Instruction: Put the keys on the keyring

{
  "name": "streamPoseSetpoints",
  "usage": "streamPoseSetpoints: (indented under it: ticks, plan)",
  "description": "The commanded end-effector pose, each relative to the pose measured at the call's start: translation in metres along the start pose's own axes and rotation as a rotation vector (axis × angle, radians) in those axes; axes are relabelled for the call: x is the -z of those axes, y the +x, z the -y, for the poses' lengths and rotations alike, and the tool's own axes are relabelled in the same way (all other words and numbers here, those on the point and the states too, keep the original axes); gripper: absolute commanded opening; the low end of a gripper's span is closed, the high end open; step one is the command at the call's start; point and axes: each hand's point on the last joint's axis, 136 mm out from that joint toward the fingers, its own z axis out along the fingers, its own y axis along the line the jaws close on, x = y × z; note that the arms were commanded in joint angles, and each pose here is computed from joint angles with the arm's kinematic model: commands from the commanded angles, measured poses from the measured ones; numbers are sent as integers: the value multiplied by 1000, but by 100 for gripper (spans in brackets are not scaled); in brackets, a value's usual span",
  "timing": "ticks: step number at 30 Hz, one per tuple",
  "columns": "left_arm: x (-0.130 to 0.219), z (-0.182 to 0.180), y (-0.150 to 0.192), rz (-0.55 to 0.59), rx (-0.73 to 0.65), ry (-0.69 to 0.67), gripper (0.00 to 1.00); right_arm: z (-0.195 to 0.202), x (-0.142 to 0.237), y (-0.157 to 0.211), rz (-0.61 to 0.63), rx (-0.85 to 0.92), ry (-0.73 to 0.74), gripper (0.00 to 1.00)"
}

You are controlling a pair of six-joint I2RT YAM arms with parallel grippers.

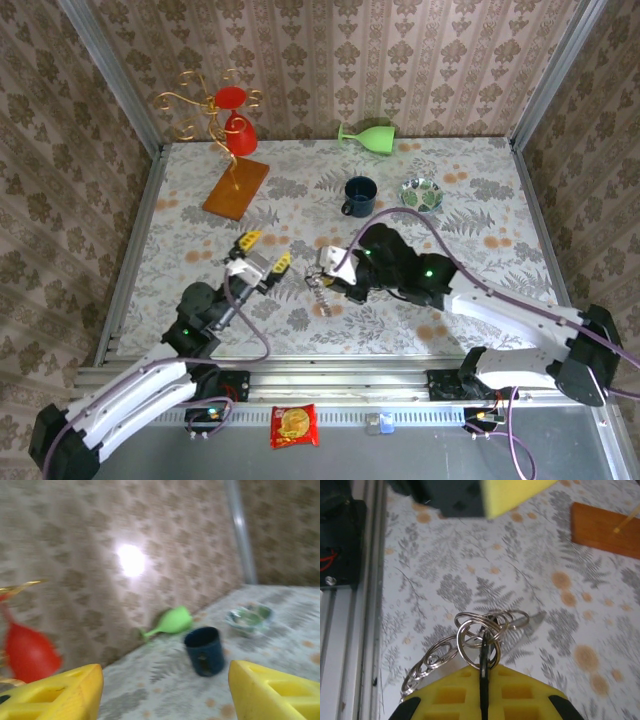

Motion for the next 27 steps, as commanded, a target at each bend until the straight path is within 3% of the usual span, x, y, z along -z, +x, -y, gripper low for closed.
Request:
streamPoseSetpoints:
  ticks: [1, 6, 12, 19, 27]
  plan:
    - [19, -51, 17, -86, 70, -280, 67, -10, -15, -58, 167, -4, -51, 0]
    - [38, -83, 26, -146, 99, -449, 68, -18, -66, -76, 222, -158, -122, 0]
    - [46, -96, 49, -260, 122, -514, 68, -5, -97, -9, -13, -178, -64, 0]
    - [47, -98, 84, -376, 163, -534, 70, 20, -72, 84, -377, -49, 14, 0]
    - [44, -101, 114, -500, 164, -552, 80, 46, -40, 147, -624, 95, 84, 0]
